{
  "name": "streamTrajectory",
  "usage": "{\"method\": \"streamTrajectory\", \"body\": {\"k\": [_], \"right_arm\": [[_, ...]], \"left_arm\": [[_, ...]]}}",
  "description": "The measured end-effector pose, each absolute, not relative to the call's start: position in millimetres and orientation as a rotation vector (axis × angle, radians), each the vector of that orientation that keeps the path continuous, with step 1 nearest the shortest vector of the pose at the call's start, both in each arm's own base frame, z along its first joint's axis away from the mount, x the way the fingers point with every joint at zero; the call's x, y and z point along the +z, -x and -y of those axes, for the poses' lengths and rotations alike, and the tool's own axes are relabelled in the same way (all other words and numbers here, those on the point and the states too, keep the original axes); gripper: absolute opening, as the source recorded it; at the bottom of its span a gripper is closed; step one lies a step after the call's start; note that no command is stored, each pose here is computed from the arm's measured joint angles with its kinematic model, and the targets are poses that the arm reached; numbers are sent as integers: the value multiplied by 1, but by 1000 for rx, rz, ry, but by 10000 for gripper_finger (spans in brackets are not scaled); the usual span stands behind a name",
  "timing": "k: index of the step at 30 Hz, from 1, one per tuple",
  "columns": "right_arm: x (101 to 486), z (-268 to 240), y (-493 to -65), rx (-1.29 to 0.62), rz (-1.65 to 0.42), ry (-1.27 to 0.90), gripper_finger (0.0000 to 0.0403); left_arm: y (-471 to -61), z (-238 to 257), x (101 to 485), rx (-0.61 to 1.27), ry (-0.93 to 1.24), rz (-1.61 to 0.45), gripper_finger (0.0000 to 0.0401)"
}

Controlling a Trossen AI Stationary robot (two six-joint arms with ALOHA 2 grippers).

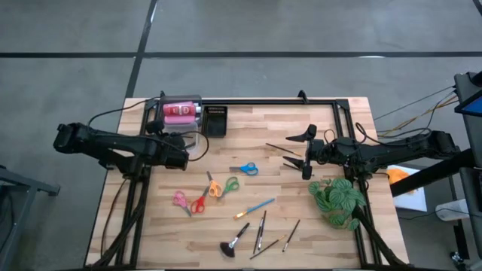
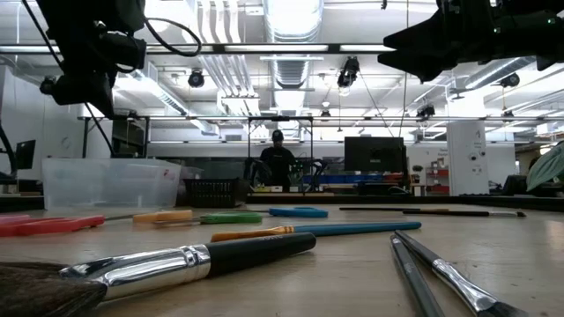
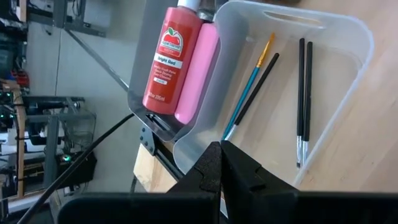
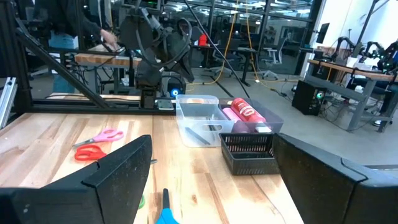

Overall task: Pick & Place Paint Supplies
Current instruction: Put the blue paint brush into the transparent bin

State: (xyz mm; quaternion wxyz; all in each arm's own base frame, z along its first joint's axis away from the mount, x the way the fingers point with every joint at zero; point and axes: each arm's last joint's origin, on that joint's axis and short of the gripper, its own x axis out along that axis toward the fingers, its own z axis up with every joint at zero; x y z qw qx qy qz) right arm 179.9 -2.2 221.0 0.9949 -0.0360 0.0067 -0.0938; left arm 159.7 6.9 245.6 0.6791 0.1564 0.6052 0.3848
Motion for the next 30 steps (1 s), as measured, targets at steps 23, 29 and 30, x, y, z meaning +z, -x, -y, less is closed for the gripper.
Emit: {"method": "streamTrajectory", "body": {"k": [23, 29, 30], "right_arm": [[221, 2, -180, -187, -13, 72, 331], [221, 2, -180, -188, -13, 72, 331], [221, 2, -180, -188, -13, 72, 331]], "left_arm": [[-212, 3, 283, 642, 77, -933, 118], [-226, 9, 288, 560, 202, -800, 141], [-229, 11, 288, 539, 209, -778, 143]]}}
